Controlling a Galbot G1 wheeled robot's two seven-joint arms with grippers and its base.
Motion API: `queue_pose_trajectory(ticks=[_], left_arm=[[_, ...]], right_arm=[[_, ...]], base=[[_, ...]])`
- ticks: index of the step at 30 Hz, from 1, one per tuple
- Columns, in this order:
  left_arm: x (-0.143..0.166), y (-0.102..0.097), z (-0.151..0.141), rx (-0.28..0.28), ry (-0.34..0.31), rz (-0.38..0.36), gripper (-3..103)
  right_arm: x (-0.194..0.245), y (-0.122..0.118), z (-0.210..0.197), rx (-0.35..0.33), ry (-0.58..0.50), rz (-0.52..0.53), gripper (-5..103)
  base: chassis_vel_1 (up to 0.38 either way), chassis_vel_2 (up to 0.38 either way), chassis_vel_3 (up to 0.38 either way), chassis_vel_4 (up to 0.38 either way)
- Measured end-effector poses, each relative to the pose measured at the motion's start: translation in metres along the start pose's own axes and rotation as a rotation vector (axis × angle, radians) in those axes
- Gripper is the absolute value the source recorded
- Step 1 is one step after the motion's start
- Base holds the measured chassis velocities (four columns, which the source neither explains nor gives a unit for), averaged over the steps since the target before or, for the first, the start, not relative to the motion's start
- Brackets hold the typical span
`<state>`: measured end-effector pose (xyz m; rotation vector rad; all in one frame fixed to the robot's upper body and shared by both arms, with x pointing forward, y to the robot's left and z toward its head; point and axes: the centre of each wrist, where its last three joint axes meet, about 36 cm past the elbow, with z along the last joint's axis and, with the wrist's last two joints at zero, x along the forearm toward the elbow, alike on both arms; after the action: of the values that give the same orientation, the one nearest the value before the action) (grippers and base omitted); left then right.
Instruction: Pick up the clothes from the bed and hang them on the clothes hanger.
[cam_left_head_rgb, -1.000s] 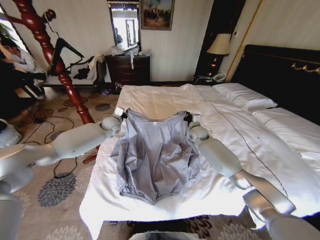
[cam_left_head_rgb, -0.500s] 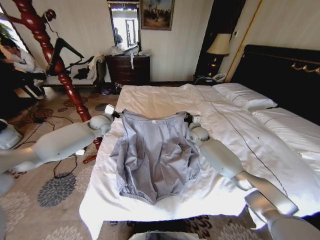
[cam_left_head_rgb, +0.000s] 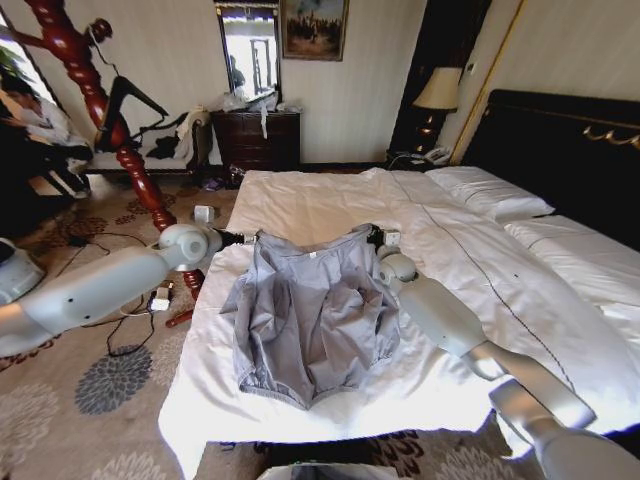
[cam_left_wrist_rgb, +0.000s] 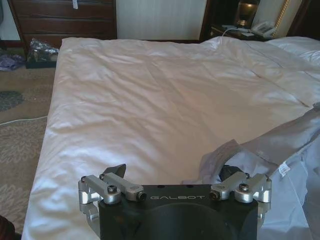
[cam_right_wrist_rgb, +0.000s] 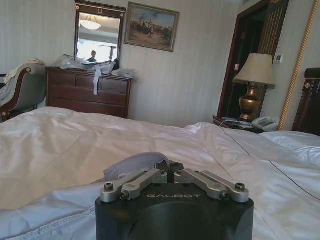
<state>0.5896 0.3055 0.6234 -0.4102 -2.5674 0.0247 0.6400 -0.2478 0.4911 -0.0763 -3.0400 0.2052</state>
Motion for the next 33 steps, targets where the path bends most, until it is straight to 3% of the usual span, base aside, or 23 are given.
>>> queue_pose_trajectory(ticks=[3, 7, 11, 14, 17, 20, 22, 25, 27, 28, 29, 33], left_arm=[[0.009, 0.010, -0.006, 0.000, -0.006, 0.001, 100], [0.023, 0.023, -0.018, -0.015, 0.037, -0.017, 100], [0.029, 0.031, -0.019, -0.050, 0.014, -0.016, 100], [0.040, 0.026, -0.015, -0.121, -0.080, -0.009, 100], [0.049, 0.022, -0.013, -0.152, -0.106, -0.005, 100], [0.074, 0.017, -0.012, -0.252, -0.183, -0.021, 100], [0.077, 0.017, -0.012, -0.266, -0.199, -0.025, 100], [0.079, 0.020, -0.014, -0.372, -0.335, -0.084, 100], [0.079, 0.020, -0.014, -0.382, -0.354, -0.095, 100], [0.079, 0.019, -0.016, -0.387, -0.382, -0.109, 100], [0.077, 0.014, -0.029, -0.380, -0.465, -0.142, 100], [0.081, 0.002, -0.056, -0.372, -0.538, -0.154, 100]], right_arm=[[0.000, -0.001, -0.001, 0.002, -0.002, 0.002, 0], [-0.001, -0.001, -0.003, 0.003, -0.005, 0.002, 0], [-0.001, -0.001, -0.005, 0.002, -0.007, 0.002, 0], [-0.001, -0.002, -0.006, 0.002, -0.009, 0.004, 0], [-0.001, -0.004, -0.006, 0.003, -0.009, 0.006, 0], [0.002, -0.002, -0.007, 0.000, -0.012, 0.003, 0], [0.003, -0.002, -0.007, 0.000, -0.013, 0.002, 0], [0.006, -0.001, -0.007, -0.004, -0.015, 0.002, 0], [0.007, -0.001, -0.007, -0.003, -0.015, 0.003, 0], [0.007, -0.002, -0.006, -0.002, -0.014, 0.005, 0], [0.011, -0.004, -0.007, -0.007, -0.016, 0.009, 0], [0.015, -0.006, -0.009, -0.009, -0.022, 0.006, 0]], base=[[0.000, 0.000, 0.000, 0.000], [0.000, 0.000, 0.000, 0.000], [0.000, 0.000, 0.000, 0.000], [0.000, 0.000, 0.000, 0.000], [0.000, 0.000, 0.000, 0.000], [0.000, 0.000, 0.000, 0.000], [0.000, 0.000, 0.000, 0.000], [0.000, 0.000, 0.000, 0.000], [0.000, 0.000, 0.000, 0.000], [0.000, 0.000, 0.000, 0.000], [0.000, 0.000, 0.000, 0.000], [0.000, 0.000, 0.000, 0.000]])
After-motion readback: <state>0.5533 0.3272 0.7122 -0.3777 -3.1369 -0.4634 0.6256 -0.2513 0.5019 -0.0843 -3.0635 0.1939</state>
